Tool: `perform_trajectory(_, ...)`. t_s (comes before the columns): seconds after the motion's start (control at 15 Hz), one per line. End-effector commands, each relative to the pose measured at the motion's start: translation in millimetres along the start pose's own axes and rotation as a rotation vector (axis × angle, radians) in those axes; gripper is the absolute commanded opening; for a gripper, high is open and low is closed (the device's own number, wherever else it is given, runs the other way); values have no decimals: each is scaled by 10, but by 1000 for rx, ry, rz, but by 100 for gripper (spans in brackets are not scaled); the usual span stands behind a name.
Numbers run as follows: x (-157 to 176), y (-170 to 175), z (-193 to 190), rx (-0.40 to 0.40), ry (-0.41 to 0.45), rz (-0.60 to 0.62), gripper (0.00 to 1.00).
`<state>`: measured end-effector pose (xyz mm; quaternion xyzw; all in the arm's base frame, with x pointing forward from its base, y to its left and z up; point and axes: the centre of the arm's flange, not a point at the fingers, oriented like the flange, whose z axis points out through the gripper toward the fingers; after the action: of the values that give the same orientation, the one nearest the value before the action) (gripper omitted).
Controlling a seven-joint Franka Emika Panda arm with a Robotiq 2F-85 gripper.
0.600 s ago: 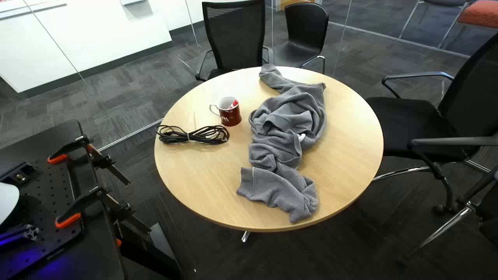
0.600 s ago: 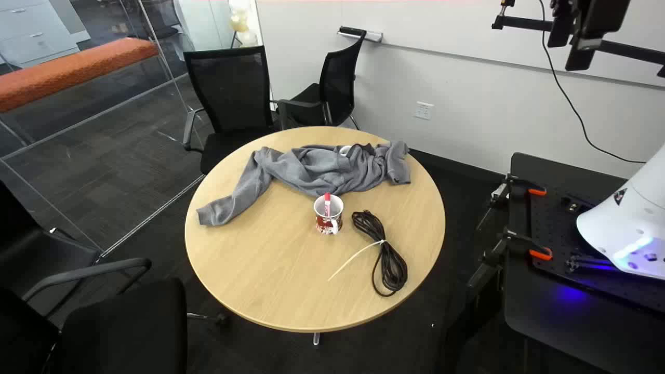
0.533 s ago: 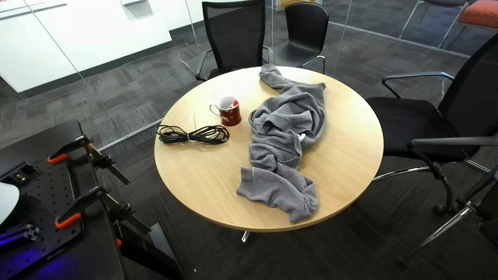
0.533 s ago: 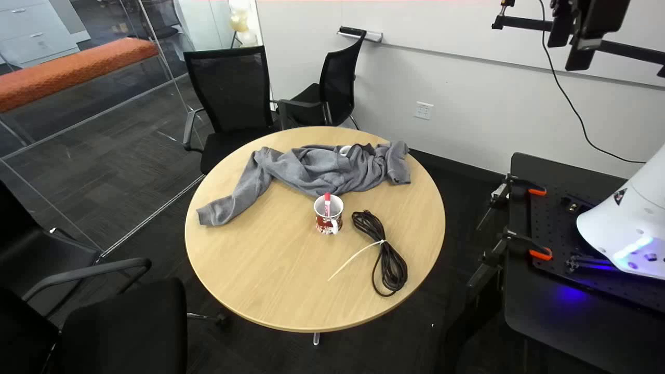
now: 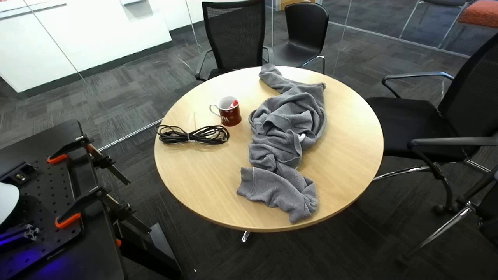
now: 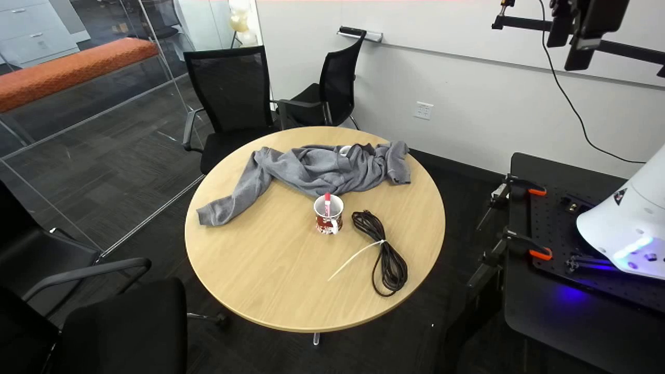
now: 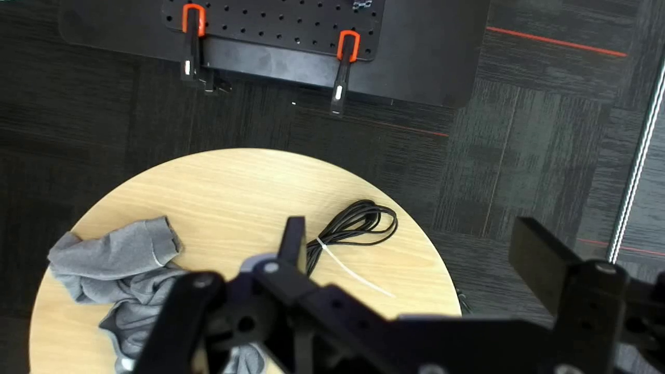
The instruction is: Pick up the pen from the mug cup and put it on the table.
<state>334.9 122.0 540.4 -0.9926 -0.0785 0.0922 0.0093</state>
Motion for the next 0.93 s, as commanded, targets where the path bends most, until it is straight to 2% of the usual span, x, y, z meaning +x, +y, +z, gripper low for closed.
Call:
perform_trajectory(0.0,101,7,0,5,24,19,100)
perform_trajectory(0.33,397,133,29,30,86,67,100)
perform_trajectory(0.6,782,329,109,59,179,140,100)
perform_trajectory(0.87,1179,487,296,96,233,158,100)
